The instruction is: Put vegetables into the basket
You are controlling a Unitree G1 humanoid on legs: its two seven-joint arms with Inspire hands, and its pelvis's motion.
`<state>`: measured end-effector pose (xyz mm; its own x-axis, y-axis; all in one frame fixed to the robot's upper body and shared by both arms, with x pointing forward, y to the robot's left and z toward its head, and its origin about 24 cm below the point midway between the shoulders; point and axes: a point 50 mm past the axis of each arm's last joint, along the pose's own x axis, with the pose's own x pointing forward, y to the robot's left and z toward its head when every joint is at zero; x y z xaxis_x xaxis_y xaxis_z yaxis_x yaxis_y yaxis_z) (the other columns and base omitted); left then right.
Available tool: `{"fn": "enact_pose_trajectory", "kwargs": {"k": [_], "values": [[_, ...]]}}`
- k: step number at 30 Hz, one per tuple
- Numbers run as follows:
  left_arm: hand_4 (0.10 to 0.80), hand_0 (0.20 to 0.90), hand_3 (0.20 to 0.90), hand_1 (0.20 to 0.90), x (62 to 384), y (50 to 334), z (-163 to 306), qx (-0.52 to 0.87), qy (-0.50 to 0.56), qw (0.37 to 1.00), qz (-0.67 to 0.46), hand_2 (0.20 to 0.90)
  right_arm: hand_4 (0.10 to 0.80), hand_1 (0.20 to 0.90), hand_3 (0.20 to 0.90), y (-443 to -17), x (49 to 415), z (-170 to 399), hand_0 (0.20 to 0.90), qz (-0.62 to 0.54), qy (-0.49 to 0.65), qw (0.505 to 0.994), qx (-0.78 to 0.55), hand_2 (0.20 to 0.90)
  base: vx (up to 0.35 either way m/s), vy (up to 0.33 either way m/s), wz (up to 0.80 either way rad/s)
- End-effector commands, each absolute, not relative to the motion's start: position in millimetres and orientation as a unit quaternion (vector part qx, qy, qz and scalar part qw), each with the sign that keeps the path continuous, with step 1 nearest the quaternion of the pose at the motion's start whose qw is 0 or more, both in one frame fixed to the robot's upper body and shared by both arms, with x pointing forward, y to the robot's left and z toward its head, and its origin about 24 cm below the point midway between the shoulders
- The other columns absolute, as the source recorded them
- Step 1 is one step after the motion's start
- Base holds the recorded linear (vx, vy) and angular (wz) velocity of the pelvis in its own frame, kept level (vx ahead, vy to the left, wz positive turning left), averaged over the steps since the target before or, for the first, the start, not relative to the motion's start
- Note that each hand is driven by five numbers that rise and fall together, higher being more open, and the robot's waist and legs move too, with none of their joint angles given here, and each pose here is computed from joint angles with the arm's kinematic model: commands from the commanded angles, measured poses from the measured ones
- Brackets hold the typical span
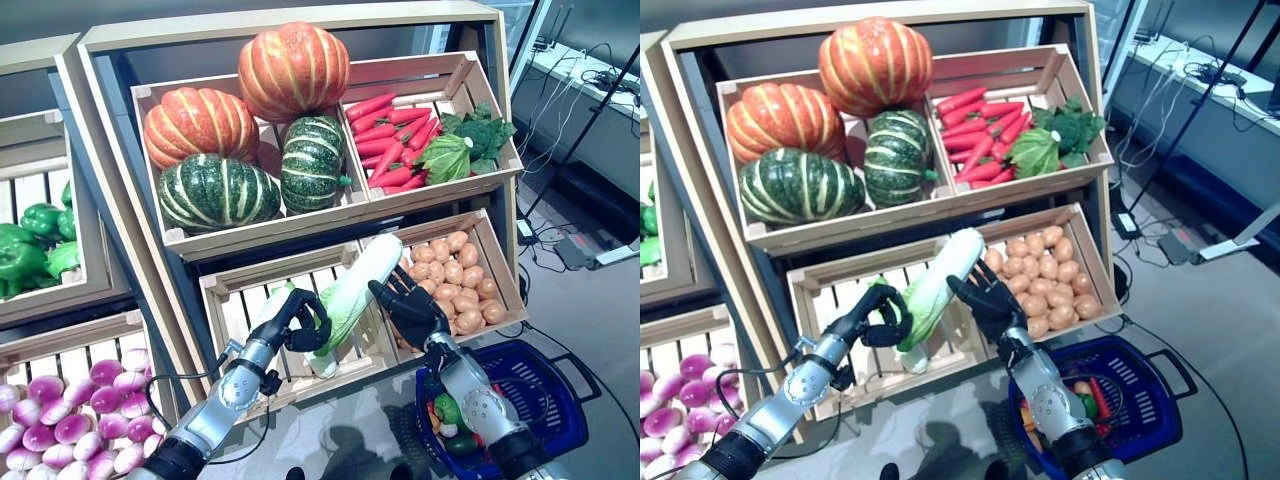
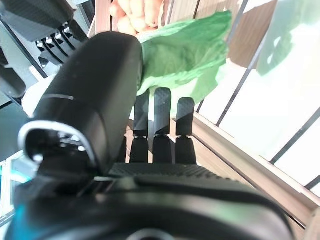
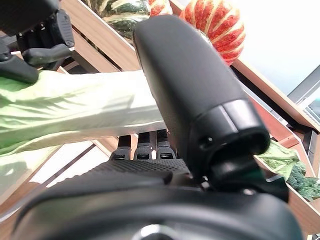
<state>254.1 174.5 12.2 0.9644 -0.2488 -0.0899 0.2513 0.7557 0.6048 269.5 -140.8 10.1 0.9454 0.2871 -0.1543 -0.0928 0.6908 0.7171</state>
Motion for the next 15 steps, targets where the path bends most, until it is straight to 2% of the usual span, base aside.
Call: {"fn": "enact_pose_trajectory", "kwargs": {"k": [1, 15], "values": [[0.400, 0.300, 0.300, 0.300, 283, 180, 64, 0.300, -0.118, 0.944, -0.071, 0.300, 0.800, 0.900, 0.900, -145, 287, 61, 0.900, 0.141, -0.027, 0.899, 0.413, 0.900, 0.000, 0.000, 0.00], [0.400, 0.300, 0.300, 0.300, 284, 171, 85, 0.384, -0.194, 0.898, -0.091, 0.300, 0.800, 0.900, 0.900, -142, 284, 56, 0.900, 0.148, -0.016, 0.895, 0.420, 0.900, 0.000, 0.000, 0.00]]}}
